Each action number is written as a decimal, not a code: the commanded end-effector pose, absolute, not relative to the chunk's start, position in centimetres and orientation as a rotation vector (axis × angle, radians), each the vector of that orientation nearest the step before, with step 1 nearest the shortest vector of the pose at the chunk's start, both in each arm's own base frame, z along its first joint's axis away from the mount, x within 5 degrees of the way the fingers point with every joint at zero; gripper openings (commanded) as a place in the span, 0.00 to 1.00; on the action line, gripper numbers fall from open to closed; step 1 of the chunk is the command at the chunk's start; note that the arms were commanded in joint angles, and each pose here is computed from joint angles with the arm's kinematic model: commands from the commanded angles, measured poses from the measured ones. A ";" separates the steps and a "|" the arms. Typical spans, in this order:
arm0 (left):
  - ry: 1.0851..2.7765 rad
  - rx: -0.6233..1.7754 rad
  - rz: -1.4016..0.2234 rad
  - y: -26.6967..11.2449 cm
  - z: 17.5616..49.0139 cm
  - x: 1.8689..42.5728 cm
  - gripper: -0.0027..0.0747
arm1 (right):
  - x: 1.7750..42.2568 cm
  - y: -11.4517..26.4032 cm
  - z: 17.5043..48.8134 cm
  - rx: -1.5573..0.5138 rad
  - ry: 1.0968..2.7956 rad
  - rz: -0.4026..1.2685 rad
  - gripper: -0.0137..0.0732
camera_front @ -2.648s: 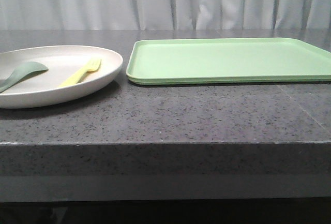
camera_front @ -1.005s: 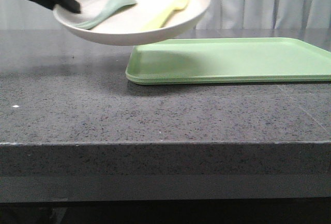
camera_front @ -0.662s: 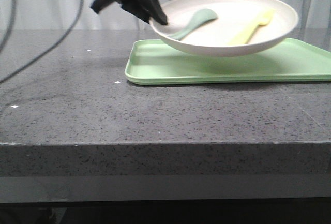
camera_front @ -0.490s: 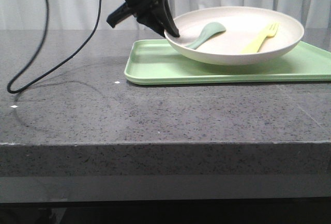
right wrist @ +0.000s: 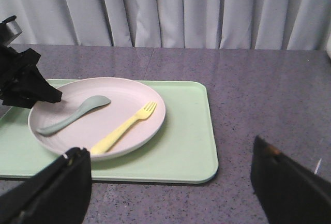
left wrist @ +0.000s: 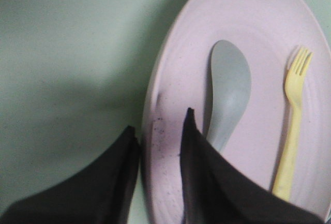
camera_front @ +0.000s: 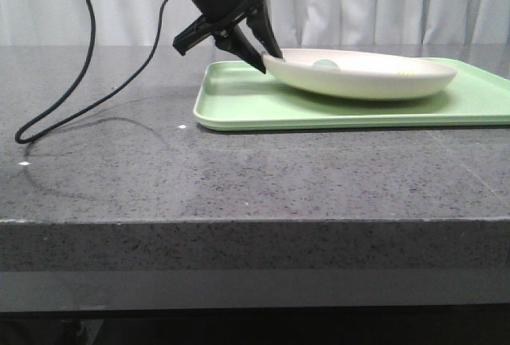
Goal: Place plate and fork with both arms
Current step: 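Open the left gripper and raise it away from the plate, then lower the right gripper onto the yellow fork on the plate, then lift the yellow fork and move it beside the plate on the tray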
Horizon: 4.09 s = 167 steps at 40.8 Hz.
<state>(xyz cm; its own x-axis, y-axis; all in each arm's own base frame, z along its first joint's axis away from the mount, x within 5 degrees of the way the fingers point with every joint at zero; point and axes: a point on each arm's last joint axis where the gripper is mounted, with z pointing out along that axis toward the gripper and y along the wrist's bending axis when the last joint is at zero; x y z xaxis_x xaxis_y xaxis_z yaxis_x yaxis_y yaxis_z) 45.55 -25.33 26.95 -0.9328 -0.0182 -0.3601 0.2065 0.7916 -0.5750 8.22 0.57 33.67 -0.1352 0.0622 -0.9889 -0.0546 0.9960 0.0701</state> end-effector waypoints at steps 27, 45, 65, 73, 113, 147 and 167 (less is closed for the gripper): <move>2.541 0.440 -0.815 -22.1 36.9 40.7 0.01 | 8.3 0.5 35.3 0.015 1.610 0.096 0.90; 2.490 0.459 -0.460 -15.4 39.2 32.8 0.01 | 8.3 0.5 35.3 0.015 1.610 0.096 0.90; 1.904 0.258 -0.416 -6.9 35.9 16.4 0.01 | 8.4 0.6 34.9 0.011 1.661 0.103 0.90; 1.629 0.217 -0.427 -3.7 34.4 8.6 0.01 | 10.4 0.9 34.6 0.077 1.737 0.212 0.90; 1.448 0.225 -0.390 -1.8 32.9 3.7 0.01 | 36.7 7.5 32.2 0.119 2.415 0.477 0.90; 1.448 0.225 -0.390 -1.8 32.9 3.7 0.01 | 39.5 7.5 28.3 0.154 2.475 0.457 0.20; 1.448 0.225 -0.390 -1.8 32.9 3.7 0.01 | 37.6 4.9 35.2 0.029 2.299 0.288 0.11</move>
